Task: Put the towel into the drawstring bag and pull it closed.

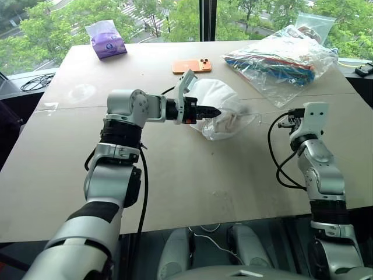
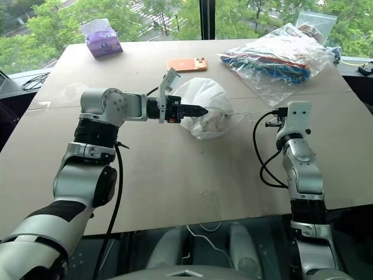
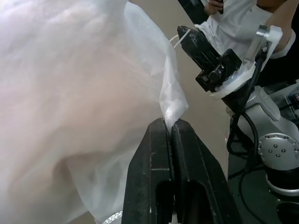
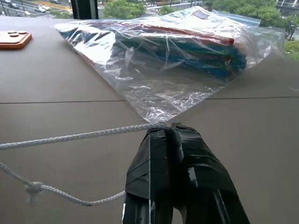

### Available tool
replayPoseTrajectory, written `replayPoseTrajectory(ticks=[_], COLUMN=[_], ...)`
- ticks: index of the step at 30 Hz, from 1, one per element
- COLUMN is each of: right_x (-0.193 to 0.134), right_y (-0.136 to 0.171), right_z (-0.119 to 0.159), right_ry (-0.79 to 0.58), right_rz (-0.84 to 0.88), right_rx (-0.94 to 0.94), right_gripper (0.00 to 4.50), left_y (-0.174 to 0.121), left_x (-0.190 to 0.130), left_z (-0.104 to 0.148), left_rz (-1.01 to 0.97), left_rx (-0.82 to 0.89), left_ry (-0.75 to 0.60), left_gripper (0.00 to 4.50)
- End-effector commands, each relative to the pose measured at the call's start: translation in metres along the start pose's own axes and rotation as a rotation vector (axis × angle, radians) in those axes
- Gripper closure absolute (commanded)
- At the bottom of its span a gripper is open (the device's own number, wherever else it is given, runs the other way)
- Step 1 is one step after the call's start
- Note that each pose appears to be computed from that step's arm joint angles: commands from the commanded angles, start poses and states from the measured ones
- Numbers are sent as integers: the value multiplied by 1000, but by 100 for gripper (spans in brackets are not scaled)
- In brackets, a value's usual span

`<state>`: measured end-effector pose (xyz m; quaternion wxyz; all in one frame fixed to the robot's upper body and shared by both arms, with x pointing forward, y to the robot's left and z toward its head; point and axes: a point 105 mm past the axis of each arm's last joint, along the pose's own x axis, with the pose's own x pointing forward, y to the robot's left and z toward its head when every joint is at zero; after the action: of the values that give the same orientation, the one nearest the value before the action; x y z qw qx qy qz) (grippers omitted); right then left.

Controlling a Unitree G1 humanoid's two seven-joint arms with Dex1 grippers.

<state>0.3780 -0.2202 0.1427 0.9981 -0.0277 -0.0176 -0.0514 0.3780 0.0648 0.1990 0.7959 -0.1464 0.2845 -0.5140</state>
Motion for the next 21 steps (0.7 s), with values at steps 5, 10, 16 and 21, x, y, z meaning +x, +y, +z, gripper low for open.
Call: replayPoseTrajectory(ticks=[5,10,16,21], right_x=[-25,-38,-122,-162], right_y=[16,30,60,30], right_z=[89,92,12,-32], right_ry=[-530,-576,-49,337], right_rz=[33,147,852,965], right_rx=[-763,-621,-426,-477], right_gripper=[448,448,258,82], left_y=[-9,-9,-6,-5], left_x=[3,5,1,4], left_z=[10,10,16,18], left_rz=[-27,-30,-15,-18], left_rx=[54,54,63,66], left_ry=[-28,-30,-53,-55], left_gripper=[450,450,450,450])
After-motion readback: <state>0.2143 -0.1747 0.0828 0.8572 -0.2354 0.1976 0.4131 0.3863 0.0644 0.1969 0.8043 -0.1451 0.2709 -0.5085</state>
